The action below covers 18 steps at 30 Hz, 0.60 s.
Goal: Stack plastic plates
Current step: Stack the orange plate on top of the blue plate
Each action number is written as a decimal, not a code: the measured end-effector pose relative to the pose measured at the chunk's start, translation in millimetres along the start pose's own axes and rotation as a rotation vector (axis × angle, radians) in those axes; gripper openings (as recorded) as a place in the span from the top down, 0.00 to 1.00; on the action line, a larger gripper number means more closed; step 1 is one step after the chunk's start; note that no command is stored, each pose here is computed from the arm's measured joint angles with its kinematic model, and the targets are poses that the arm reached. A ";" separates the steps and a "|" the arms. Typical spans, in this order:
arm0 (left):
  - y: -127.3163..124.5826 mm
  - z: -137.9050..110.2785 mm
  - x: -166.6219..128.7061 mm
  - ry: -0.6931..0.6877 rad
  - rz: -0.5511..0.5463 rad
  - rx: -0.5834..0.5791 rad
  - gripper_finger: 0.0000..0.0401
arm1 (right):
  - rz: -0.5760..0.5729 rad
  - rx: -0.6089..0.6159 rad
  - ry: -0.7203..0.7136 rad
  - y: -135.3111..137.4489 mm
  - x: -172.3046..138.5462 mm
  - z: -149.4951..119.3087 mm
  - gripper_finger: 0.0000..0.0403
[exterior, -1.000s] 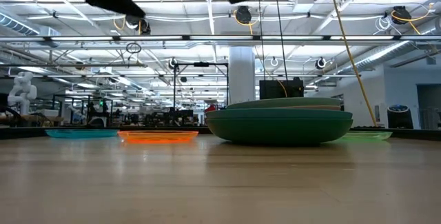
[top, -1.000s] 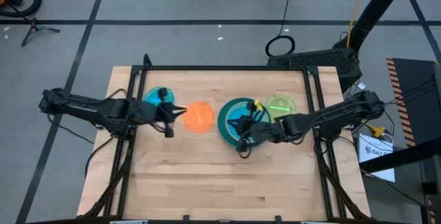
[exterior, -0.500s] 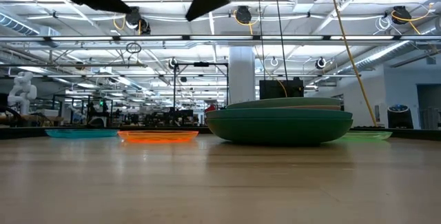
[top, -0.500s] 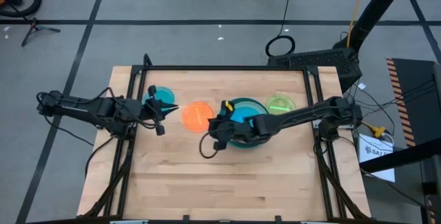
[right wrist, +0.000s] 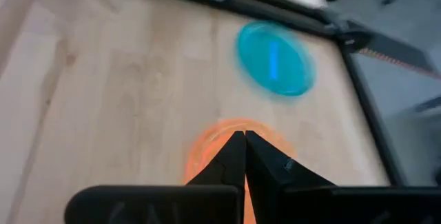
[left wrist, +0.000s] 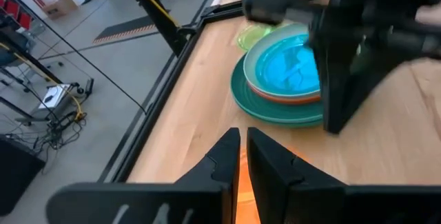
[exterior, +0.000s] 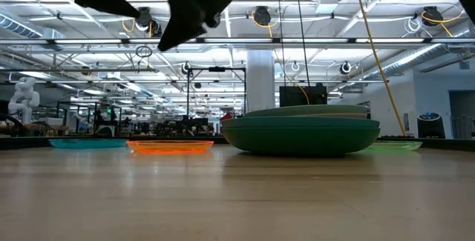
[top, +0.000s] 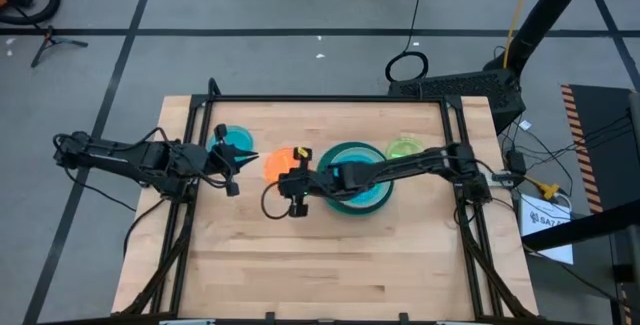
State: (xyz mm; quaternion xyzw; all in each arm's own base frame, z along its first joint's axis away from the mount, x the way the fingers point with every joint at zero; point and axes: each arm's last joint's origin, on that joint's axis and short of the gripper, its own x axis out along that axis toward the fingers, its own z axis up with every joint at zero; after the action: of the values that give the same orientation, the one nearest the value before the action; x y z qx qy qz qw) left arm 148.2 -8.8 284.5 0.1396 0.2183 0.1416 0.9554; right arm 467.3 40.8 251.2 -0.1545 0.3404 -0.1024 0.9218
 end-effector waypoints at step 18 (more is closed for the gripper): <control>-0.1 -0.6 0.1 0.006 0.000 0.013 0.91 | 0.133 -0.153 0.256 32.6 89.8 -54.7 0.97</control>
State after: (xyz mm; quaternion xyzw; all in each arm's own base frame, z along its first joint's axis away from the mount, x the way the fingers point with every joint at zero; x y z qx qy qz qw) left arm 148.0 -8.7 284.0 0.1453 0.2220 0.1408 0.9538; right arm 501.1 33.0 146.8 -0.1870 0.4715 -0.0339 0.8612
